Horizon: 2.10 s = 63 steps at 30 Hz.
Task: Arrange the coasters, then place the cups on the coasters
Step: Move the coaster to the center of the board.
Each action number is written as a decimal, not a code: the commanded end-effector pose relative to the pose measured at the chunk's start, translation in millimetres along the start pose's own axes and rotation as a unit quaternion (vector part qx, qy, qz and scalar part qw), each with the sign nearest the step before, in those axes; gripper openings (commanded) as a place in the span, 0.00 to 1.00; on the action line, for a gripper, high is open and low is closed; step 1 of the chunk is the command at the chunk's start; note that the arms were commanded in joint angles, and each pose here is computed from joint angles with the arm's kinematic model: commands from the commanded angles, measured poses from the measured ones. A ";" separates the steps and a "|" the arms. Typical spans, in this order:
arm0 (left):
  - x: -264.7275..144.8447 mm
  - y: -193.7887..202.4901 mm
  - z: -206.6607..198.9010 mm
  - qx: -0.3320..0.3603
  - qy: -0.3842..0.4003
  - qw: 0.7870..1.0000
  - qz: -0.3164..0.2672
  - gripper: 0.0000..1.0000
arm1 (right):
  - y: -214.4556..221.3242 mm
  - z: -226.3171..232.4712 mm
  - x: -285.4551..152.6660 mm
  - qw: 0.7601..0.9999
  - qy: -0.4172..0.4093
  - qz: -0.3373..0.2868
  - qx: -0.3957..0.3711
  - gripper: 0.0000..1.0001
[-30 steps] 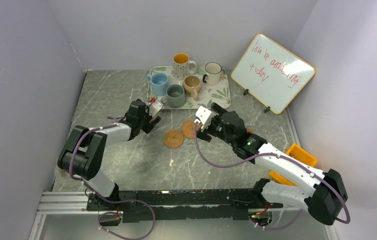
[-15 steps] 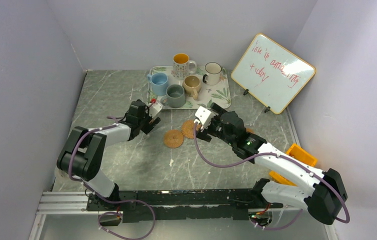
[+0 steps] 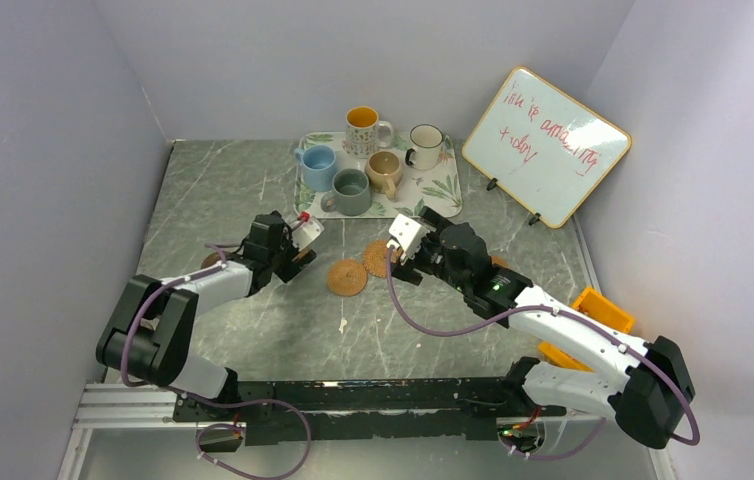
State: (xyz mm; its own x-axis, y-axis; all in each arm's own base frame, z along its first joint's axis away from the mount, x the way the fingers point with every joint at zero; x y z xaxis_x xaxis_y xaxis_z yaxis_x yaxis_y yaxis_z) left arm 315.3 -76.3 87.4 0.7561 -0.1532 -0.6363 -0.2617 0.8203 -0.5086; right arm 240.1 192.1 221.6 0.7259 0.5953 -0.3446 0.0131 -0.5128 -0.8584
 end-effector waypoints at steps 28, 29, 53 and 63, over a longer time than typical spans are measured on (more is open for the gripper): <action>-30.7 40.4 -21.4 0.044 0.017 0.997 0.064 1.00 | -7.3 -0.2 2.7 1.000 0.001 -0.019 -0.002 0.98; -29.2 39.6 -18.3 0.040 0.005 0.997 0.067 1.00 | -7.1 -0.2 2.8 1.000 0.001 -0.018 -0.001 0.98; -20.2 53.9 4.5 0.048 -0.102 0.983 0.142 1.00 | -8.2 0.5 1.9 1.000 -0.003 -0.022 -0.001 0.98; -20.4 42.2 13.7 0.023 -0.120 0.985 0.120 1.00 | -9.0 0.0 1.3 1.000 -0.002 -0.022 0.001 0.98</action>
State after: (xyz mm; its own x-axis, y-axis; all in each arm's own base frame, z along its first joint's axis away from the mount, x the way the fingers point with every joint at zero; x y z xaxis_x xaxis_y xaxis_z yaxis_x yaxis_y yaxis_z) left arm 302.0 -35.2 90.1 0.8164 0.1613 -0.5545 -0.4002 0.8502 -0.3420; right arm 240.1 193.2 219.7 0.7197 0.5994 -0.3505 0.0113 -0.5148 -0.8572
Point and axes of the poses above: each gripper's point midway between its finger pads, its own x axis out along the fingers, its own z axis along the line the jaws close on, y = z × x, the point moved 6 cm from there along -x, back along the fingers, and after that the axes turned 9 degrees about x, right-handed, at the moved point
